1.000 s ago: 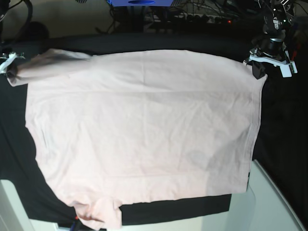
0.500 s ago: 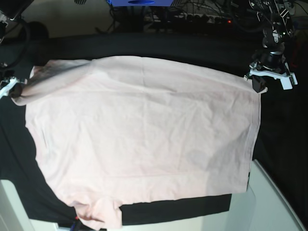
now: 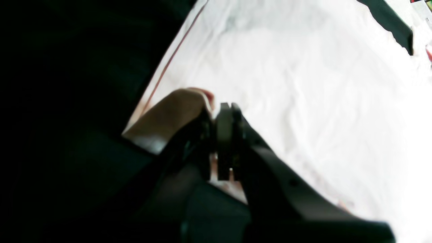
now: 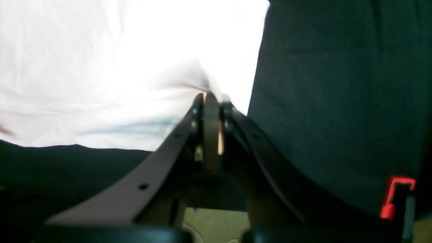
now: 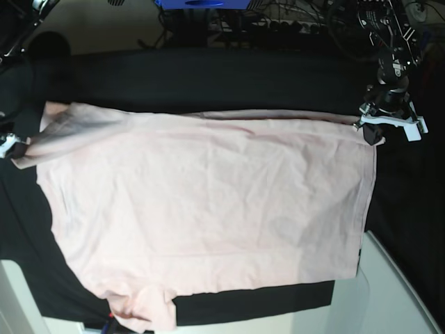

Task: Fold the T-shirt properly
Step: 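Lower the held edge back onto the table with both grippers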

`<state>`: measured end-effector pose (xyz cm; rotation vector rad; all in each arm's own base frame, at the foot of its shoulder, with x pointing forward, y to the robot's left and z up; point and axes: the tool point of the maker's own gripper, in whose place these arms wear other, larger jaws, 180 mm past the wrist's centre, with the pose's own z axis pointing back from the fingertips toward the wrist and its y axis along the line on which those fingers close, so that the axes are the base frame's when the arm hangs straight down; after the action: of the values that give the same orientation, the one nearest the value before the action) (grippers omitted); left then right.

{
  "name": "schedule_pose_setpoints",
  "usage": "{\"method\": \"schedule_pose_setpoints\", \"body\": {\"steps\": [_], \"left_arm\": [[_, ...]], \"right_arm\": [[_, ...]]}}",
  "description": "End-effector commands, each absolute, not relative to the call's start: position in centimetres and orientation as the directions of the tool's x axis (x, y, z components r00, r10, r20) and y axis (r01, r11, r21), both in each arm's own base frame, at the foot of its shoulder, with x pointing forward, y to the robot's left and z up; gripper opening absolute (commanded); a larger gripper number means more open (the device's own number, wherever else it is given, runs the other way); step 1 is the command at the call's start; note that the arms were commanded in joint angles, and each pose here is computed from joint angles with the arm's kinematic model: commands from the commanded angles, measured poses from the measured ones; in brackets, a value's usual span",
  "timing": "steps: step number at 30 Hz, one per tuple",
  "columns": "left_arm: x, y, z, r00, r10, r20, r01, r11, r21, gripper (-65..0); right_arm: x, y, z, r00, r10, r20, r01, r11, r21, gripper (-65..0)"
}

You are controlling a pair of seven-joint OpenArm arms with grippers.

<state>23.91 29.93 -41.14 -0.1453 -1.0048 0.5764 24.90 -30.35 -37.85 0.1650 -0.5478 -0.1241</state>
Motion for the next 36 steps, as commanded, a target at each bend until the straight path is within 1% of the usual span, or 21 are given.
{"method": "schedule_pose_setpoints", "body": {"steps": [1, 4, 8, 13, 16, 22, 25, 29, 31, 36], "left_arm": [[24.6, 30.5, -40.0, 0.368, 0.507, 0.780, -0.374, 0.848, -0.375, -65.0], [25.6, 30.5, -39.6, 0.351, 0.512, 0.784, -0.370, 0.845, -0.386, -65.0], [26.4, 31.6, -39.5, 0.319, 0.536, 0.782, -0.423, 0.818, -0.389, -65.0], [27.6, 31.6, -39.2, 0.302, 0.544, 0.783, -0.421, 0.813, -0.402, -65.0], [28.0, 31.9, -39.1, 0.293, 0.549, 0.783, -0.425, 0.808, -0.408, -65.0], [29.2, 32.3, -39.5, 0.293, 0.558, 0.777, -0.427, 0.803, -0.415, -65.0], [29.8, 32.4, -39.8, 0.293, 0.567, 0.770, -0.433, 0.796, -0.422, -65.0], [30.7, 32.4, -40.0, 0.345, 0.485, 0.803, -0.426, 0.844, -0.327, -65.0], [31.1, 31.7, -40.2, 0.360, 0.466, 0.808, -0.421, 0.854, -0.305, -65.0], [31.2, 31.5, -40.4, 0.370, 0.454, 0.810, -0.420, 0.860, -0.290, -65.0]], "right_arm": [[26.3, -31.4, -36.1, 0.814, -0.150, 0.560, 0.065, 0.983, 0.170, -65.0], [27.1, -31.4, -35.7, 0.804, -0.153, 0.574, 0.062, 0.982, 0.176, -65.0], [28.0, -31.4, -35.1, 0.792, -0.152, 0.591, 0.057, 0.983, 0.176, -65.0], [29.4, -29.8, -35.0, 0.803, -0.150, 0.576, 0.046, 0.980, 0.191, -65.0], [30.6, -28.9, -34.6, 0.792, -0.129, 0.597, 0.015, 0.981, 0.192, -65.0], [31.3, -28.5, -36.0, 0.815, -0.162, 0.557, 0.026, 0.969, 0.244, -65.0], [31.8, -28.4, -36.1, 0.814, -0.172, 0.555, 0.028, 0.966, 0.257, -65.0], [32.5, -28.1, -35.7, 0.808, -0.161, 0.567, 0.012, 0.966, 0.257, -65.0], [33.4, -27.4, -35.4, 0.799, -0.142, 0.584, -0.014, 0.967, 0.253, -65.0], [33.8, -26.5, -36.5, 0.815, -0.143, 0.561, -0.025, 0.959, 0.281, -65.0]]}}
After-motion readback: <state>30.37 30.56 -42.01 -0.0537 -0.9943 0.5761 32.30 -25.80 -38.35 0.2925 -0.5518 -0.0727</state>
